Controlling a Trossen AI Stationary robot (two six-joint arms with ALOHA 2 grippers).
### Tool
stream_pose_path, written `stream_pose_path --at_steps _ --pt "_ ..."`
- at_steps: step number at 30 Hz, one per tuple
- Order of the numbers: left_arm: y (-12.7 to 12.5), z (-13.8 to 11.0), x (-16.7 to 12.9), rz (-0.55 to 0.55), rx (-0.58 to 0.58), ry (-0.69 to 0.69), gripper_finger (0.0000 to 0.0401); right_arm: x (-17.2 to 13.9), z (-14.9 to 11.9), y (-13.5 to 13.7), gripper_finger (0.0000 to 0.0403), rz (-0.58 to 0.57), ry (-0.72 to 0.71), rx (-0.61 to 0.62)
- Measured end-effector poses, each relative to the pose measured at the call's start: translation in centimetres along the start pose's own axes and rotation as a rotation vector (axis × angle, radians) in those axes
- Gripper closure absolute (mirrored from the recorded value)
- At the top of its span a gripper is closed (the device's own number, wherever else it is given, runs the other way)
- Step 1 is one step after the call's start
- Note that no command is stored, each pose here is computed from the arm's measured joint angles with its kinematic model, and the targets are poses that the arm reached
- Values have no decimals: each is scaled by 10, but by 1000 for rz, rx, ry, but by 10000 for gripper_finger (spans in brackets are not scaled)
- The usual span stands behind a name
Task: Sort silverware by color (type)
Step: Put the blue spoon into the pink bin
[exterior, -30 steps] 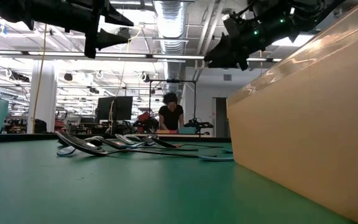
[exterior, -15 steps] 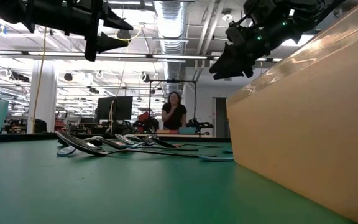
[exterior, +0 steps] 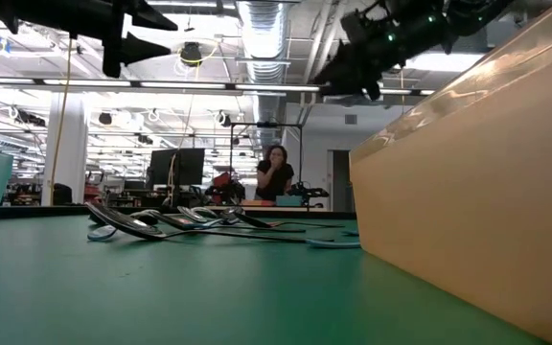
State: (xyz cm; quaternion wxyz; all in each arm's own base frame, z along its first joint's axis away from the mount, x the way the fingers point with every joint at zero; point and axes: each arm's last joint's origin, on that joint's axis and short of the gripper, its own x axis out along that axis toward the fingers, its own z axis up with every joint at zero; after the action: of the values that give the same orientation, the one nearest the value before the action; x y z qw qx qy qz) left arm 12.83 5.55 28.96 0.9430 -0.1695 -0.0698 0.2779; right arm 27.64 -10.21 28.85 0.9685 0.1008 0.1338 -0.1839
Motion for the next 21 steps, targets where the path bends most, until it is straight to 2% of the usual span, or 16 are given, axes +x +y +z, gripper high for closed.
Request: stream_pose_path --at_steps 5,15,18,21 --pt "1 1 -3 14 38 -8 163 -1 14 2 201 13 -84 -4" --pt "4 -6 -3 36 66 52 163 -1 13 2 201 17 -73 -4" --pt "8 -17 -4 29 53 31 163 -1 13 4 200 97 -61 -7" --pt "13 -30 -7 22 -10 -11 163 -2 12 6 200 144 -54 -9"
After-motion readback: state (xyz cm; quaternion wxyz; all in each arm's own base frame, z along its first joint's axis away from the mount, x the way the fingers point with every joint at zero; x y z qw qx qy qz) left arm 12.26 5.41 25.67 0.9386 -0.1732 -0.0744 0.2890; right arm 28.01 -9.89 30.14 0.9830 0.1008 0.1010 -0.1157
